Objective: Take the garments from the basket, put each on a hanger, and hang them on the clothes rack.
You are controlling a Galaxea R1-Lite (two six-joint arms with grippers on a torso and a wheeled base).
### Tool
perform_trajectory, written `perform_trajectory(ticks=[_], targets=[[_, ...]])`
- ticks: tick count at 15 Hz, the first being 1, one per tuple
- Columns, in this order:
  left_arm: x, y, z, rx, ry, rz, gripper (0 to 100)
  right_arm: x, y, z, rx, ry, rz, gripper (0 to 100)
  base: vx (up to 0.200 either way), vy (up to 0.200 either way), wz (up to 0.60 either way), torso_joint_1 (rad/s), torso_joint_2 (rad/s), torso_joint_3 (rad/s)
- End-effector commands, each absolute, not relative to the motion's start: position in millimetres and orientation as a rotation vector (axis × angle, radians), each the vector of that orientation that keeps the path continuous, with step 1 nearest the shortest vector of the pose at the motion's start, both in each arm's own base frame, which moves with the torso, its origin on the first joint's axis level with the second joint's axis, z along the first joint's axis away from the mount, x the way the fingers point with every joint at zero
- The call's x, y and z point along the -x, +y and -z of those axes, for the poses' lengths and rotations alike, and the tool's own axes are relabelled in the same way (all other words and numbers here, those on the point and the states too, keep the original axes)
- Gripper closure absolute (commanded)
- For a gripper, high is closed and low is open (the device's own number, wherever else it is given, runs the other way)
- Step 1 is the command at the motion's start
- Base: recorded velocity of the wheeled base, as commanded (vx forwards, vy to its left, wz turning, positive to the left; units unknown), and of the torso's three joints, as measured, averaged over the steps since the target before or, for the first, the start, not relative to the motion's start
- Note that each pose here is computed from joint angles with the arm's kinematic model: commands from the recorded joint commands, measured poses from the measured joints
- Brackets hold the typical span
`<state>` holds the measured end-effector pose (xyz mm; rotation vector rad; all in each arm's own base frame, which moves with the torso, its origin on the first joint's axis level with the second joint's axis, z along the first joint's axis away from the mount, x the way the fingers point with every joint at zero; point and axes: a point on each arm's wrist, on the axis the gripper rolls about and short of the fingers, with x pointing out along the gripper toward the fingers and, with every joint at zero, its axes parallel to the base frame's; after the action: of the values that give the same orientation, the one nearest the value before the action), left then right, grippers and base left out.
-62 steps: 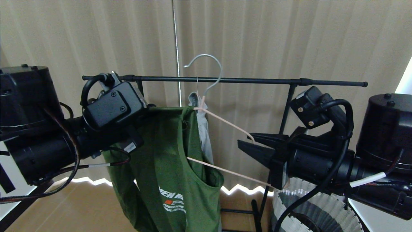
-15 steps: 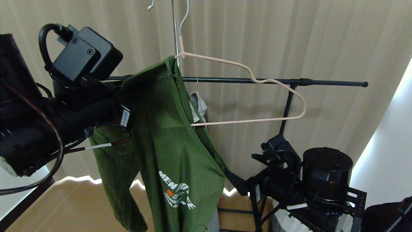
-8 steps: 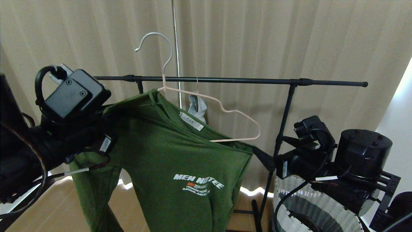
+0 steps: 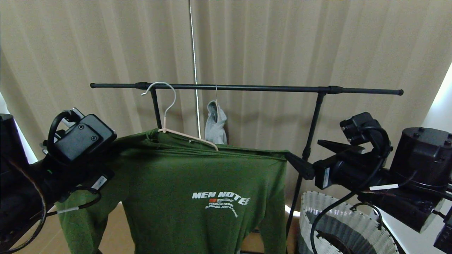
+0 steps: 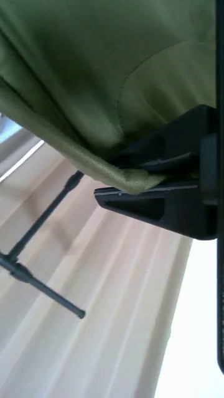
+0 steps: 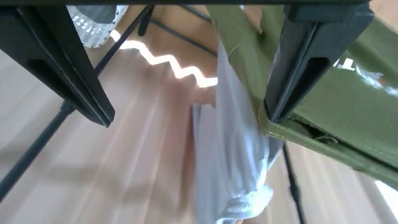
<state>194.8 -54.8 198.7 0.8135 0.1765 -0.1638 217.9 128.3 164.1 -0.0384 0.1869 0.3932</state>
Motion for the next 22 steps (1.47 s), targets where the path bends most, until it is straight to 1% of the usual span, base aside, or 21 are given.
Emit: perform_trajectory(ticks=[1, 2, 3, 5, 7, 11, 13, 17, 20, 22], targets=[[-199.2, -56.3, -196.4, -0.794, 0.197, 0.148, 100, -185.3, 147.8, -172.7, 0.051, 0.183, -0.536, 0, 0.000, 0.000, 0.00, 0.000, 0.00, 0.000], [-199.5, -59.6, -195.2, -0.772, 0.200, 0.156, 100, -180.3, 154.6, -174.0, 0.055, 0.184, -0.572, 0, 0.000, 0.000, 0.00, 0.000, 0.00, 0.000], [-197.8, -68.1, -194.6, -0.722, 0.193, 0.189, 100, -176.0, 164.1, -173.8, 0.061, 0.188, -0.614, 0, 0.000, 0.000, 0.00, 0.000, 0.00, 0.000], [-196.3, -80.0, -192.1, -0.658, 0.193, 0.234, 100, -179.6, 178.3, -176.4, 0.083, 0.171, -0.645, 0, 0.000, 0.000, 0.00, 0.000, 0.00, 0.000], [-195.0, -83.7, -192.7, -0.649, 0.185, 0.251, 100, -187.9, 186.7, -182.0, 0.101, 0.142, -0.649, 0, 0.000, 0.000, 0.00, 0.000, 0.00, 0.000], [-199.1, -90.0, -190.5, -0.620, 0.115, 0.250, 100, -205.9, 205.0, -184.1, 0.134, 0.115, -0.651, 0, 0.000, 0.000, 0.00, 0.000, 0.00, 0.000], [-195.8, -94.3, -188.5, -0.623, 0.101, 0.272, 100, -219.5, 218.2, -186.1, 0.147, 0.091, -0.649, 0, 0.000, 0.000, 0.00, 0.000, 0.00, 0.000], [-190.2, -103.4, -189.5, -0.626, 0.082, 0.317, 100, -236.7, 227.0, -190.4, 0.203, 0.051, -0.632, 0, 0.000, 0.000, 0.00, 0.000, 0.00, 0.000], [-189.3, -104.4, -190.0, -0.625, 0.077, 0.323, 100, -237.7, 227.2, -190.2, 0.225, 0.044, -0.630, 0, 0.000, 0.000, 0.00, 0.000, 0.00, 0.000], [-188.3, -103.9, -188.3, -0.630, 0.081, 0.327, 100, -242.5, 222.0, -191.3, 0.234, 0.038, -0.607, 0, 0.000, 0.000, 0.00, 0.000, 0.00, 0.000]])
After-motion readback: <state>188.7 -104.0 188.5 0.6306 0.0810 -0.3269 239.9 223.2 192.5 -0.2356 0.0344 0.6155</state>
